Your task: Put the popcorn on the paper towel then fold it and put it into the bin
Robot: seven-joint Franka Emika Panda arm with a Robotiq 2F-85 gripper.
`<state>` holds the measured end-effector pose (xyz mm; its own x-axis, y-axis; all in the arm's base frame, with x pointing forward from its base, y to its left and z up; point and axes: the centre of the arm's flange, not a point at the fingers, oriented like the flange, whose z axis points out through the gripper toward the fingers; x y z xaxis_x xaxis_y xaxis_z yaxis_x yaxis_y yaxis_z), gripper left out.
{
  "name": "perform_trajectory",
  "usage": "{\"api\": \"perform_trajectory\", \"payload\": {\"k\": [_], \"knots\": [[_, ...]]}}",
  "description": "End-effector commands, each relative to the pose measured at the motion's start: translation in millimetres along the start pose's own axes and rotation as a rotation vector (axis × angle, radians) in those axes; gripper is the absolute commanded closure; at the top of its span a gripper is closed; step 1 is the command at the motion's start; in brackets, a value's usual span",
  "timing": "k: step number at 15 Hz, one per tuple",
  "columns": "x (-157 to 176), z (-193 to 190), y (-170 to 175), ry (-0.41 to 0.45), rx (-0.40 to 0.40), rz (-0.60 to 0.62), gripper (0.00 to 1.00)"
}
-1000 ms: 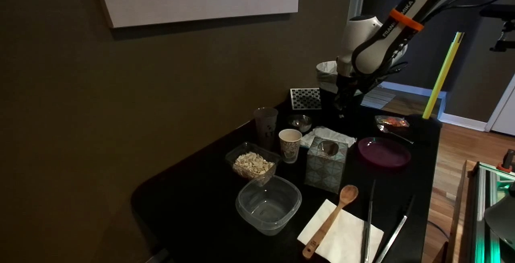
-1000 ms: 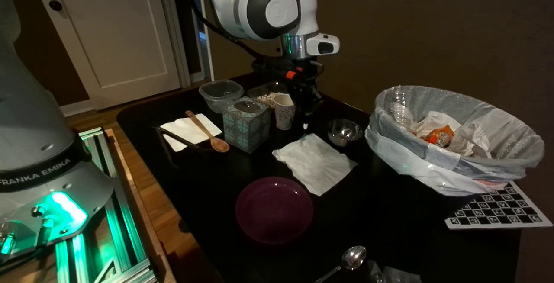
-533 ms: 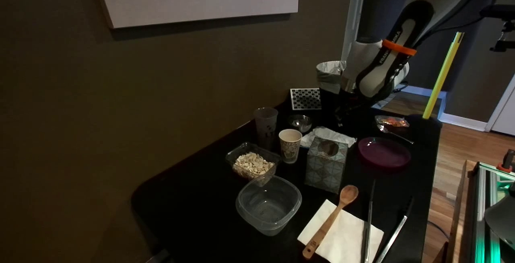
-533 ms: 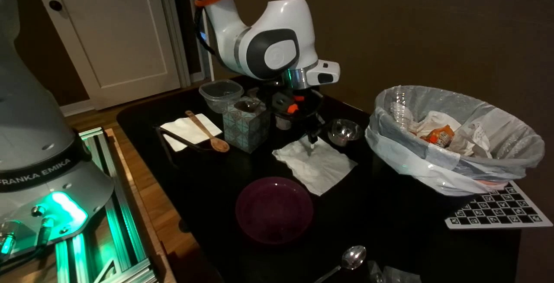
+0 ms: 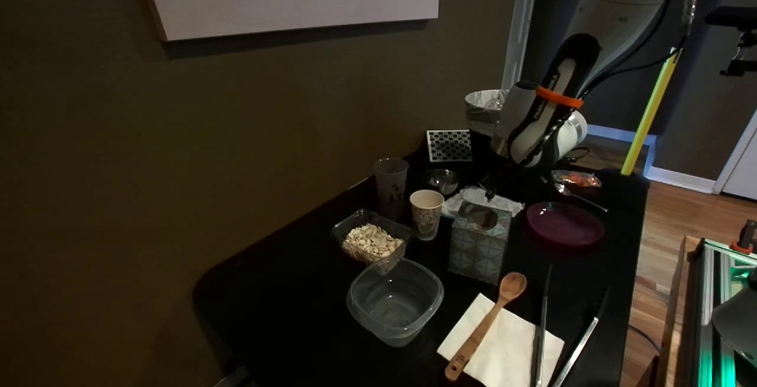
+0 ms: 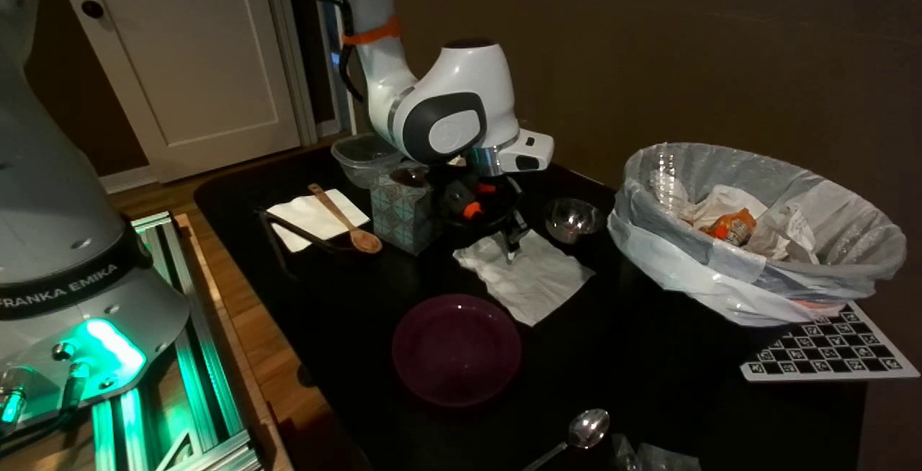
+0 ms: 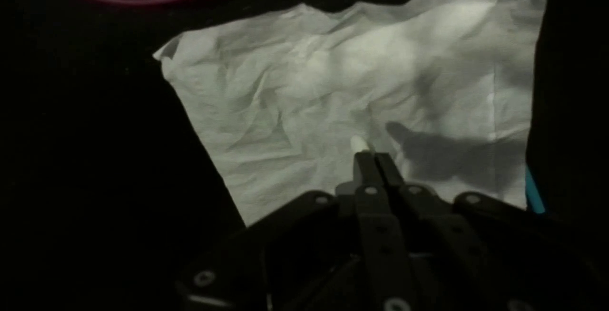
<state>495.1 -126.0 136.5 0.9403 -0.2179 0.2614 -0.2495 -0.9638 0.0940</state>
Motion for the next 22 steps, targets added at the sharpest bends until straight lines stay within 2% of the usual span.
{"api": "perform_trajectory", "payload": {"k": [1, 5, 6, 8, 12, 16, 18, 22], "knots": [[13.5, 21.8, -5.7, 0.02, 0.008, 0.048, 0.99], [25.2, 30.1, -5.6, 0.033, -0.007, 0.064, 0.99], [26.7, 32.0, -5.2, 0.033, -0.009, 0.067, 0.72], [28.9, 34.8, -5.9, 0.03, -0.01, 0.075, 0.66], [34.4, 29.8, -8.3, 0.036, -0.015, 0.07, 0.35], [46.9, -7.5, -24.8, 0.065, -0.004, 0.039, 0.05], [55.3, -37.7, -42.3, 0.086, 0.015, 0.007, 0.0], [68.7, -94.9, -75.7, 0.089, 0.037, -0.043, 0.0]]}}
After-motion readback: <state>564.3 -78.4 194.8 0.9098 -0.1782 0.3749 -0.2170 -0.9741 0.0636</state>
